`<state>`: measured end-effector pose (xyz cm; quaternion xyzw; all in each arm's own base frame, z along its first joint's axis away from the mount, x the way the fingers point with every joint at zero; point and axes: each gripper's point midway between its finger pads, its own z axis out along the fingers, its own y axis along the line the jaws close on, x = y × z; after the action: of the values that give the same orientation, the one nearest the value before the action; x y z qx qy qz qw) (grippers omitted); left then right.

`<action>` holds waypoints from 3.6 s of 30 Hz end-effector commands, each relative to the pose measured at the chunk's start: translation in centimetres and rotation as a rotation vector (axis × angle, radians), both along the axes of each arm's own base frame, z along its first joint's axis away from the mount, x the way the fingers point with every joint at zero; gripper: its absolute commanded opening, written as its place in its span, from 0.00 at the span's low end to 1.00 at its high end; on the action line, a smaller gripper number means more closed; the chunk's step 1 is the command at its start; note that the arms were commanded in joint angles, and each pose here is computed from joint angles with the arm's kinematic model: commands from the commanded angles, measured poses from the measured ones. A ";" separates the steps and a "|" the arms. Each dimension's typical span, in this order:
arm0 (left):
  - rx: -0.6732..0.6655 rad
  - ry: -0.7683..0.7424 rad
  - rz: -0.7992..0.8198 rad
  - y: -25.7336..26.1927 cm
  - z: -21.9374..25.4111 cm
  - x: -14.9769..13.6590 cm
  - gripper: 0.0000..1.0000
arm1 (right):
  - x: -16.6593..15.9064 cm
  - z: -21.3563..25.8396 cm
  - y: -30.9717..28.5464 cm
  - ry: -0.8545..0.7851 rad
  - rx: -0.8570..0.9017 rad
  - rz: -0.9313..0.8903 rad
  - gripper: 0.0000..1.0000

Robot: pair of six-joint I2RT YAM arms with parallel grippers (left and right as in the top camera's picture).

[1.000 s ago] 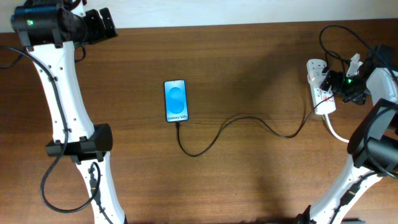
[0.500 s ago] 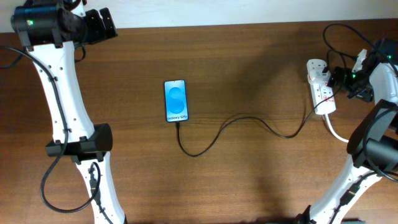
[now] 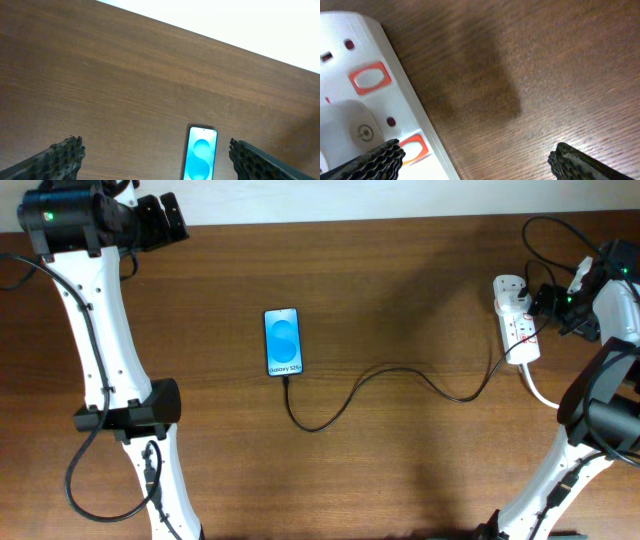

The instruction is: Plug charger to phone and switch on socket

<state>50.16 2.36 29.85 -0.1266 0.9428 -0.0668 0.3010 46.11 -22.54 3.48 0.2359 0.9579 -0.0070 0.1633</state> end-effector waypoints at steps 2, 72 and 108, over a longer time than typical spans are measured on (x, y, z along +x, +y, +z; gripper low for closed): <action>0.004 -0.005 0.010 0.2 0.3 -0.1 0.99 | 0.5 0.0 0.6 -0.002 0.013 0.016 0.98; 0.004 -0.005 0.010 0.2 0.3 -0.1 0.99 | 0.4 4.0 0.4 -0.085 0.091 -0.053 0.98; 0.004 -0.005 0.010 0.2 0.3 -0.1 0.99 | -0.6 -2.2 0.4 0.031 0.109 -0.056 0.99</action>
<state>50.16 2.36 29.85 -0.1266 0.9428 -0.0668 0.3010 45.50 -22.49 2.20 0.2761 0.9492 0.0388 0.1461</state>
